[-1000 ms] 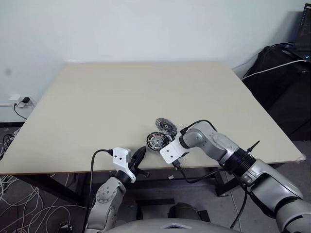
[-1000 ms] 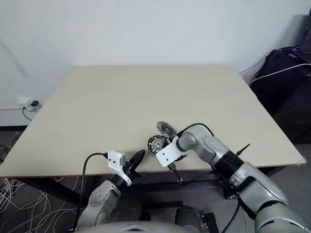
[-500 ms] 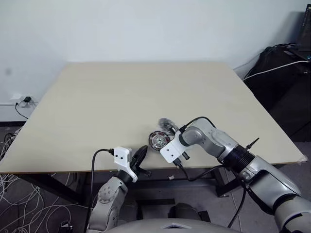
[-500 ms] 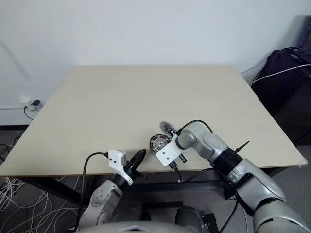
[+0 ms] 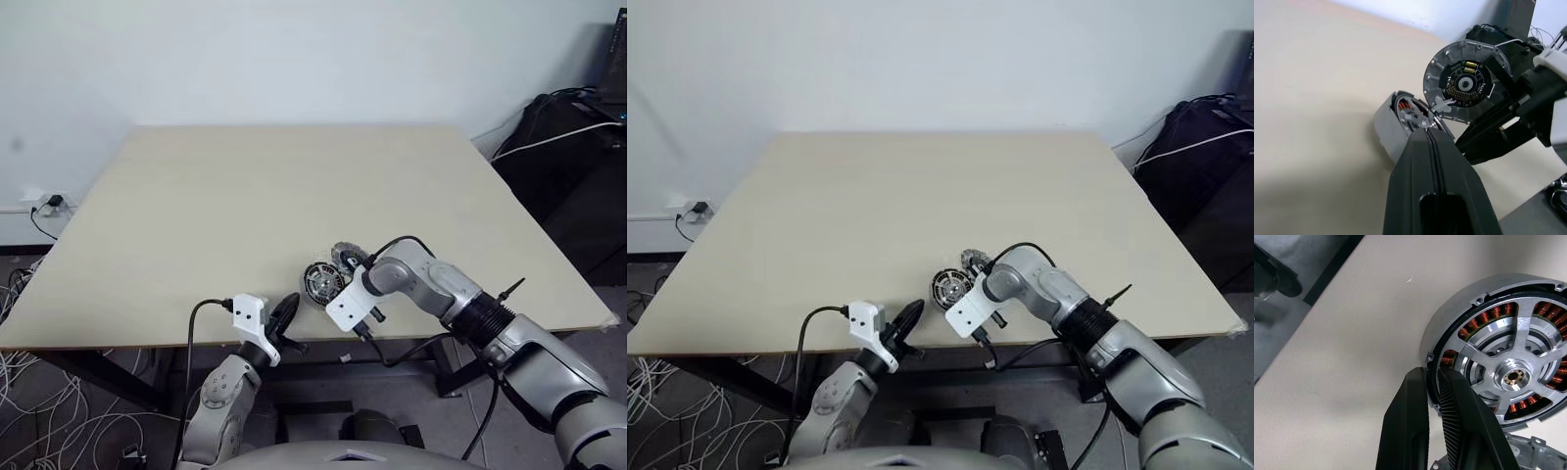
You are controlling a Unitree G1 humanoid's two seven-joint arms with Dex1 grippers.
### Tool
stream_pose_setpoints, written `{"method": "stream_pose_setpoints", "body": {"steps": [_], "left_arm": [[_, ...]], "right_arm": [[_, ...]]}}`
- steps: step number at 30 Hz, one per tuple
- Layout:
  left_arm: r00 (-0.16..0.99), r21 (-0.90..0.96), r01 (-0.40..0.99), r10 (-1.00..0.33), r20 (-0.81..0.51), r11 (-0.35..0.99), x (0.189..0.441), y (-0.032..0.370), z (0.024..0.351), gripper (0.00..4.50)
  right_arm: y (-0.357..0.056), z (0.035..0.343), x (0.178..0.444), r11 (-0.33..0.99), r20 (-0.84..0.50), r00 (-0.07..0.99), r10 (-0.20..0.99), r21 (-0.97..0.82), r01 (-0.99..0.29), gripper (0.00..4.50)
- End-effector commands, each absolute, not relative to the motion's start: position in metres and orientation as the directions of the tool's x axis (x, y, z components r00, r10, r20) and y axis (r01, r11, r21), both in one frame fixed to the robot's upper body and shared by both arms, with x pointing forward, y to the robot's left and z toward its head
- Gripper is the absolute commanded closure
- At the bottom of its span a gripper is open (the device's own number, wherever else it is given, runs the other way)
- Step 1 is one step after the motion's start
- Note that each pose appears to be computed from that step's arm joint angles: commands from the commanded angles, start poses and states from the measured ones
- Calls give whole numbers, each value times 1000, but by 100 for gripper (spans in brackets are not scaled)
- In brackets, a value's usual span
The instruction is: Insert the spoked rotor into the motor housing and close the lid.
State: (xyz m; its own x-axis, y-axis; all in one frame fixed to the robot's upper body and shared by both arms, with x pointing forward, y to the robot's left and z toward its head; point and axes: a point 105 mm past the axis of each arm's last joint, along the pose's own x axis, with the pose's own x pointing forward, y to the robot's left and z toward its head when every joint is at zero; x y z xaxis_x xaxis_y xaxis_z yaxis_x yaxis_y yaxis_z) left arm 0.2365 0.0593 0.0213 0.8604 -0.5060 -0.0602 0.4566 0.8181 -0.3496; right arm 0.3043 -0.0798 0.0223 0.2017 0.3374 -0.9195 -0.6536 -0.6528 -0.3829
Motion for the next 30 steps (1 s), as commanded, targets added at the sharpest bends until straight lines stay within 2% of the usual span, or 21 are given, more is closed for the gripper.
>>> {"method": "stream_pose_setpoints", "body": {"steps": [1,9,16,24,30], "left_arm": [[859,-340,484,-511,9,807,241,54,42,450],[856,-342,487,-517,6,803,241,55,43,450],[853,-344,489,-522,-2,801,242,60,37,450],[858,-350,475,-513,-20,808,243,70,16,450],[861,-354,468,-509,-25,810,243,73,1,450]], "right_arm": [[-85,41,312,-639,-912,232,339,-404,-655,439],[-100,49,296,-568,-939,162,302,-314,-761,439],[-82,54,273,-369,-913,39,406,-203,-907,439],[-71,51,296,-152,-891,152,429,-237,-960,439],[-75,44,305,-116,-901,188,391,-251,-961,439]]}}
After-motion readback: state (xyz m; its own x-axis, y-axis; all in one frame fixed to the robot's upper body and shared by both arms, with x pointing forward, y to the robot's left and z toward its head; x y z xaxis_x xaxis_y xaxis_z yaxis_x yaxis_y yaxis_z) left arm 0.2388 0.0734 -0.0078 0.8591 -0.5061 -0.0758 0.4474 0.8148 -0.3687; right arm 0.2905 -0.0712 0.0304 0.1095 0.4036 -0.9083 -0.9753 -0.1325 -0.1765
